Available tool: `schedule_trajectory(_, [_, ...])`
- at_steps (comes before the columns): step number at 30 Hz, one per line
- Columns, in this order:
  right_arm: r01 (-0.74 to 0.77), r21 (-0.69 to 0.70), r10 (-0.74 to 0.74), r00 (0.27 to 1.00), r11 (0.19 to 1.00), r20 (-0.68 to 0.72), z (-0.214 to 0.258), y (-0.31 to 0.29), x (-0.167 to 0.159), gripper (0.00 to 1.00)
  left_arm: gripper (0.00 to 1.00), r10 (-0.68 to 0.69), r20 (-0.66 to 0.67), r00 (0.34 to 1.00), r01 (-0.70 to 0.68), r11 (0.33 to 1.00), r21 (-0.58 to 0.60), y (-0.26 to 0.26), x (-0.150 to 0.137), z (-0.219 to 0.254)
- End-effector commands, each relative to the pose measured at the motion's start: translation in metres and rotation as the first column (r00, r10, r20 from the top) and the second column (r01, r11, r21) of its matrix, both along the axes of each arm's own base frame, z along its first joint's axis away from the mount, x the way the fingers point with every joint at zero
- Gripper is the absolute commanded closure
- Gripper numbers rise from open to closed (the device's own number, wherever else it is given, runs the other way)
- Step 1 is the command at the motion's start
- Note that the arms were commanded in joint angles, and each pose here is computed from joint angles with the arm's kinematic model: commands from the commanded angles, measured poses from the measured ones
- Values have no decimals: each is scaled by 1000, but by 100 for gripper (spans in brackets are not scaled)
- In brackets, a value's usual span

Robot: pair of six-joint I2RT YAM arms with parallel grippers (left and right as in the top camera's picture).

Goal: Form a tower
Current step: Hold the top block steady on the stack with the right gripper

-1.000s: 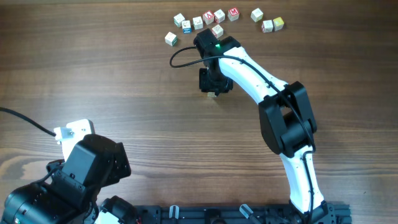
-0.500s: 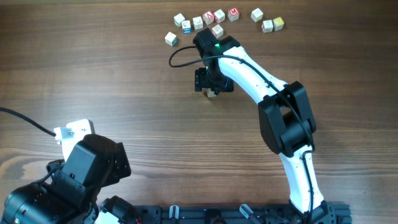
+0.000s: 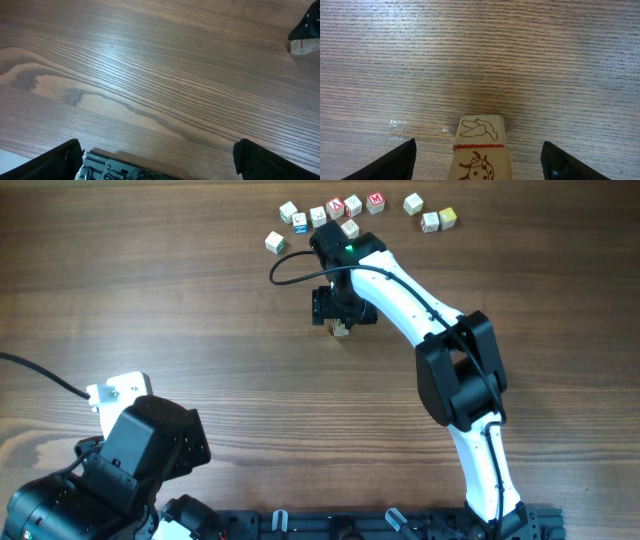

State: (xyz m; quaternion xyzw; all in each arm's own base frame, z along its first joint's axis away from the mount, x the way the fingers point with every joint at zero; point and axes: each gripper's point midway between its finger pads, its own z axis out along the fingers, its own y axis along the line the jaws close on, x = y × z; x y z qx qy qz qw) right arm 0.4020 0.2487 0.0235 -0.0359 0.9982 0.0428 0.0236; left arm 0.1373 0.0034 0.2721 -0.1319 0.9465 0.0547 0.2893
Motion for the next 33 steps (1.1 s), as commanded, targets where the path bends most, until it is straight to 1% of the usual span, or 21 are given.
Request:
schedule_trajectory(1, [-70,17,69,997,997,45,23,3,4,23,0,13,4,1000,-13,1000,-5,1,0,0])
schedule_trajectory(5, [-99,6,99,994,995,48,29,0,1,43,0,13,4,1000,-13,1000,-5,1,0,0])
schedule_trajectory(6, [-100,4,99,994,995,45,29,0,1,46,0,13,4,1000,-13,1000,-5,1,0,0])
schedule_trajectory(10, [-99,-1,99,995,995,32,29,-2,-2,55,0,13,4,1000,-13,1000,-5,1,0,0])
schedule_trajectory(14, [-98,-4,98,995,995,25,29,-3,-4,60,0,13,4,1000,-13,1000,-5,1,0,0])
schedule_trajectory(28, [-49,0,49,999,999,21,29,-2,-4,62,0,13,4,1000,-13,1000,-5,1,0,0])
schedule_trajectory(30, [-36,1,36,999,999,21,29,-2,-4,68,0,13,4,1000,-13,1000,-5,1,0,0])
schedule_trajectory(33, [-20,2,20,1000,1000,19,29,-2,-4,70,0,13,4,1000,-13,1000,-5,1,0,0])
